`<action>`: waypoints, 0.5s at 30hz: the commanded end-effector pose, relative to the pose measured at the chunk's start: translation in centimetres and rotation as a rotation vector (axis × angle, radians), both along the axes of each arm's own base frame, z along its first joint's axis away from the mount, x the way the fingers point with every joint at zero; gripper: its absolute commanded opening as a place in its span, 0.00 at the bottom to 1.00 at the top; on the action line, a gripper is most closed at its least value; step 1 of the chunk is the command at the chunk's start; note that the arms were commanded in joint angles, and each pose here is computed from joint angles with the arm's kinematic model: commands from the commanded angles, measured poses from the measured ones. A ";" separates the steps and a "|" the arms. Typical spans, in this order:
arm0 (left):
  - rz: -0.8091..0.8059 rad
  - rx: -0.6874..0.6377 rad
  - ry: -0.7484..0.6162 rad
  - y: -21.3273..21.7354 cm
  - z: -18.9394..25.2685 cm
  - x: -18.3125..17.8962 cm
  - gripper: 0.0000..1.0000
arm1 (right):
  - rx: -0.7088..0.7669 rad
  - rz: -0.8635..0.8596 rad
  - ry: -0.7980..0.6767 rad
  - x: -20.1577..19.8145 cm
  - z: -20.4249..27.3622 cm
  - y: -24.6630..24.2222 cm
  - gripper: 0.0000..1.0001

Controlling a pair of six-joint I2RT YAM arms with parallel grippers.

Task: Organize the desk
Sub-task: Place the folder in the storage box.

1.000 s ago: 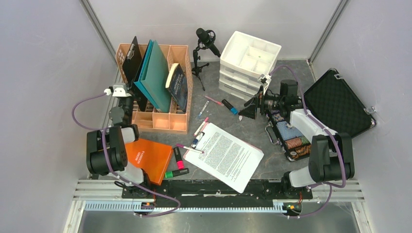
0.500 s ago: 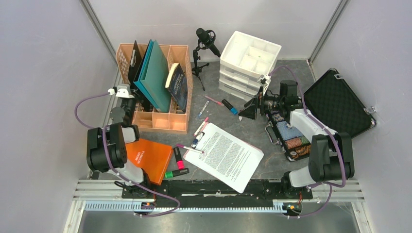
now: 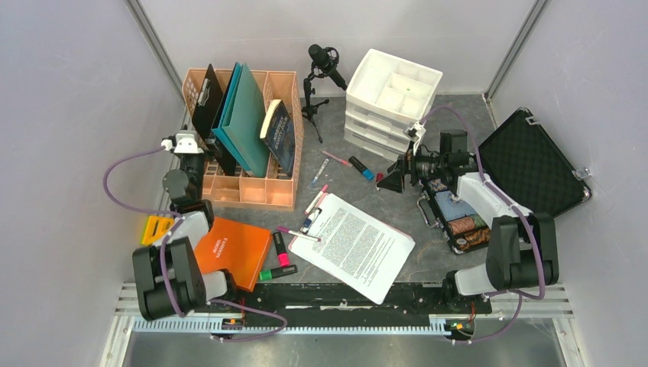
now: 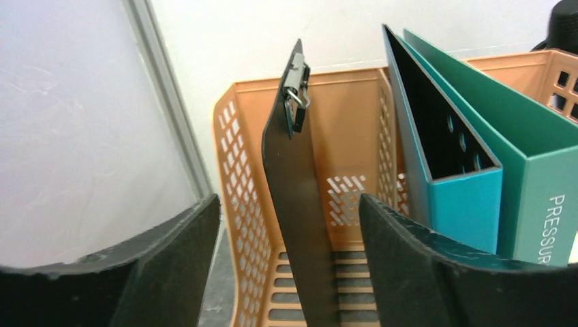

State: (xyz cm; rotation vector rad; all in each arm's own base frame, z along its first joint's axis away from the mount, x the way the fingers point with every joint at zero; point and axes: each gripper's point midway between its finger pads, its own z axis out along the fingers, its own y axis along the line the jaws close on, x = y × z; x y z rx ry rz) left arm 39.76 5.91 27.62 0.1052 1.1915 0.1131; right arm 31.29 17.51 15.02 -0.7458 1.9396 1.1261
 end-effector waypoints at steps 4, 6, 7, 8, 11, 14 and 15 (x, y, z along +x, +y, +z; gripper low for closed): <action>0.131 0.092 0.180 1.8 0.3 -2.2 0.97 | -0.062 -0.016 -0.164 0.8 2.9 -0.5 0.98; 0.140 0.096 0.251 1.9 -0.1 -3.0 1.00 | -0.084 -0.013 -0.184 0.8 3.0 -0.4 0.98; 0.146 0.092 0.279 1.9 0.1 -3.4 1.00 | -0.095 -0.008 -0.197 0.6 3.1 -0.3 0.98; 0.151 0.087 0.330 1.9 -0.3 -3.8 1.00 | -0.108 -0.006 -0.206 0.6 3.2 -0.2 0.98; 0.170 0.074 0.471 2.1 -1.0 -5.3 1.00 | -0.156 0.012 -0.260 0.2 3.5 0.4 0.98; 0.194 0.048 0.606 2.3 -2.2 -7.4 1.00 | -0.201 0.043 -0.327 -0.4 3.8 1.5 0.98; 0.194 0.049 0.646 2.1 -2.7 -8.2 1.00 | -0.217 0.056 -0.348 -0.7 3.9 1.8 0.98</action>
